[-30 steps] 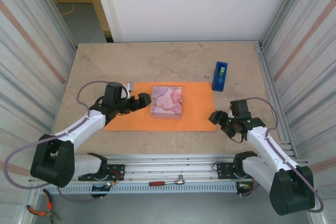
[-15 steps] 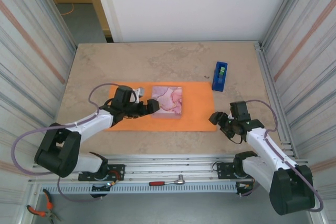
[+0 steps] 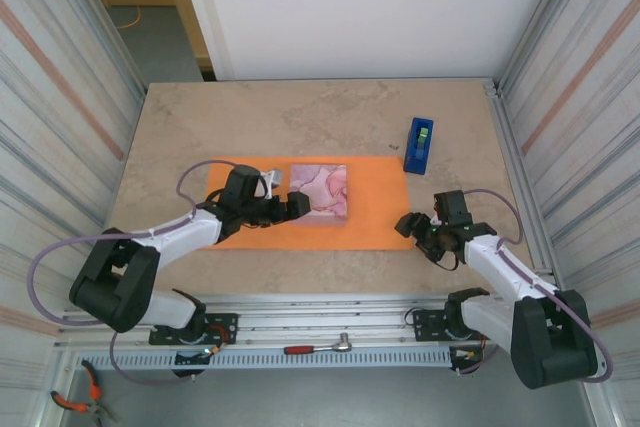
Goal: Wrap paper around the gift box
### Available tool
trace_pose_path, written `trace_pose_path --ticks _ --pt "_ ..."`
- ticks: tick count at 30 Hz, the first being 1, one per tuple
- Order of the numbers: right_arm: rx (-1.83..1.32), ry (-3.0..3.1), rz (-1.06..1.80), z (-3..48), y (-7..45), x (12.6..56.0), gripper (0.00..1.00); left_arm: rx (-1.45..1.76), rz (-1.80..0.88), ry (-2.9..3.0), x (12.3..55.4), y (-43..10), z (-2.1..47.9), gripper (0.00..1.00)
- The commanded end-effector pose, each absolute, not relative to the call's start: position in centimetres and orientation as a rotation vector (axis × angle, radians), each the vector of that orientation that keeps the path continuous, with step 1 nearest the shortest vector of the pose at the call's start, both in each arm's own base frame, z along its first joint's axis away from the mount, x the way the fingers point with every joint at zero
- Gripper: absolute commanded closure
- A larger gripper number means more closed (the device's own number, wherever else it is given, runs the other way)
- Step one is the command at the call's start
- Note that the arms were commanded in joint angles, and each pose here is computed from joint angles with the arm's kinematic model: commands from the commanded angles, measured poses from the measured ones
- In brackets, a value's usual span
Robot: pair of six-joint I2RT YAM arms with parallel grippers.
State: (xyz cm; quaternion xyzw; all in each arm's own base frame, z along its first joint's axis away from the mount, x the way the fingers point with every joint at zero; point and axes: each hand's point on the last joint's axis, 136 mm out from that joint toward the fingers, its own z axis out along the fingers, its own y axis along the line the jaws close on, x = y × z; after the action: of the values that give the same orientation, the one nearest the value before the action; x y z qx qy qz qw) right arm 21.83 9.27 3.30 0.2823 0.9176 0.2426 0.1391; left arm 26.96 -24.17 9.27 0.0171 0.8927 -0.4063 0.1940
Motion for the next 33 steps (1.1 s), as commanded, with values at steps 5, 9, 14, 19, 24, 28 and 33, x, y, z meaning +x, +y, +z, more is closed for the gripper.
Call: trace_pose_path --ticks 5,9,14,19,24,28,33 --pt "0.810 2.632 0.743 3.8 9.7 22.7 0.29 0.059 -1.050 2.488 27.1 -23.2 10.0 0.01" --pt "0.805 2.631 0.754 3.9 9.8 22.8 0.32 0.056 -1.003 2.465 27.5 -22.3 10.9 0.01" --pt "0.790 2.633 0.769 4.0 10.3 22.9 0.34 0.038 -0.996 2.448 28.0 -21.5 11.4 0.01" --pt "0.763 2.638 0.778 4.1 10.9 23.1 0.35 0.032 -0.993 2.445 28.1 -21.0 11.4 0.01" --pt "0.787 2.646 0.662 4.1 9.7 22.9 0.33 0.024 -0.997 2.442 28.0 -20.6 11.4 0.01" --pt "0.810 2.633 0.587 4.2 8.7 22.5 0.31 0.021 -1.001 2.436 28.1 -20.5 11.4 0.01" --pt "0.806 2.655 0.599 3.6 9.0 22.3 0.30 0.019 -1.003 2.436 28.2 -20.3 11.3 0.01"
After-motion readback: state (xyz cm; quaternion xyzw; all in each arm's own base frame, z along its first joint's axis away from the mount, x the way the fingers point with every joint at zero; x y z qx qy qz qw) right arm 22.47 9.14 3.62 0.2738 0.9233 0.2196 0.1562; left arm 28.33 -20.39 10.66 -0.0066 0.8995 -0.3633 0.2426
